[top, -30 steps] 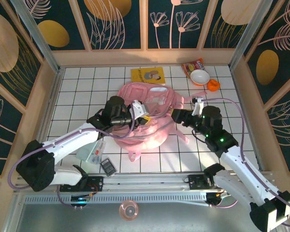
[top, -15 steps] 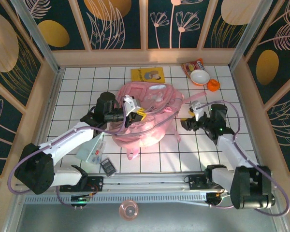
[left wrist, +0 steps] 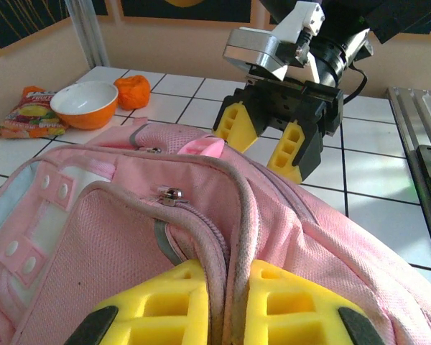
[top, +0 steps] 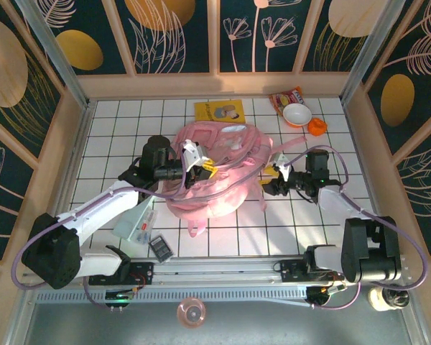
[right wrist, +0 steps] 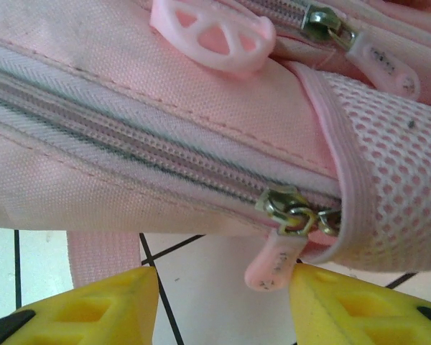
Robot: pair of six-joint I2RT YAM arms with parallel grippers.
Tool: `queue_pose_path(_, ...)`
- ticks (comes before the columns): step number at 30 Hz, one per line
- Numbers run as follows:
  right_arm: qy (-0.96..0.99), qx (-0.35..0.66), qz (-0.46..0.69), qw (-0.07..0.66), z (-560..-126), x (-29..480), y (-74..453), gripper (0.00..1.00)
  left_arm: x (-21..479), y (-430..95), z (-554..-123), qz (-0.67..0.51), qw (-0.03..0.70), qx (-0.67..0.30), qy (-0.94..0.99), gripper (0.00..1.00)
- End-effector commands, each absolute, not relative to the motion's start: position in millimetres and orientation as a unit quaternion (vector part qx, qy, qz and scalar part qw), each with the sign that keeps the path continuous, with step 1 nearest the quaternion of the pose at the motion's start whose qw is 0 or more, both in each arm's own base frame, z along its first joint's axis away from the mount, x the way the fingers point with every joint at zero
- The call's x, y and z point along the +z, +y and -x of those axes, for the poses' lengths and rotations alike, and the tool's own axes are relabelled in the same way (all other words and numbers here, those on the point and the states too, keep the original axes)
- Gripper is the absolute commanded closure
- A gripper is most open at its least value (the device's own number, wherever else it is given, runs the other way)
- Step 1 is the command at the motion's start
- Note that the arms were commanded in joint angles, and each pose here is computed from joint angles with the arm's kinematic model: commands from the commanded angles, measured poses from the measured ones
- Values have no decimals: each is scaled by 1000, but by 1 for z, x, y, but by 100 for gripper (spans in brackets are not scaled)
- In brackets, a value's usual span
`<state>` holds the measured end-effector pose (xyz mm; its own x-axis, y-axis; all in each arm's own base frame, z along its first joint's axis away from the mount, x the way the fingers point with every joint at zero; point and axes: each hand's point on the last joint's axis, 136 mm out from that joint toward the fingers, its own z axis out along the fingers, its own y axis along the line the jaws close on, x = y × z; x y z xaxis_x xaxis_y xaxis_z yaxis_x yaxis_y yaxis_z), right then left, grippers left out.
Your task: Pack the student bag
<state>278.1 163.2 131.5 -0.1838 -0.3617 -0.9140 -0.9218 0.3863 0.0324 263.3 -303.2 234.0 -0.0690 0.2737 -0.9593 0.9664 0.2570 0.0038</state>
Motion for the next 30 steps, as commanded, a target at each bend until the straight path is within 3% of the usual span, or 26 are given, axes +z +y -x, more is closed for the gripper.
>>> queue_pose_path(1, 669, 333, 471, 469, -282, 151, 172, 55, 294, -311, -259, -504, 542, -384, 552, 100)
queue_pose_path(4, 668, 336, 468, 471, -284, 155, 173, 60, 292, -310, -259, -503, 541, -383, 554, 100)
queue_pose_path(16, 697, 371, 404, 463, -304, 162, 172, 55, 292, -310, -256, -503, 541, -386, 552, 100)
queue_pose_path(25, 676, 400, 412, 463, -294, 177, 175, 78, 284, -306, -262, -491, 546, -371, 568, 100)
queue_pose_path(28, 672, 407, 412, 462, -290, 181, 175, 77, 282, -306, -264, -490, 547, -366, 572, 100)
queue_pose_path(30, 671, 415, 410, 458, -287, 182, 176, 69, 280, -306, -265, -490, 546, -367, 573, 100)
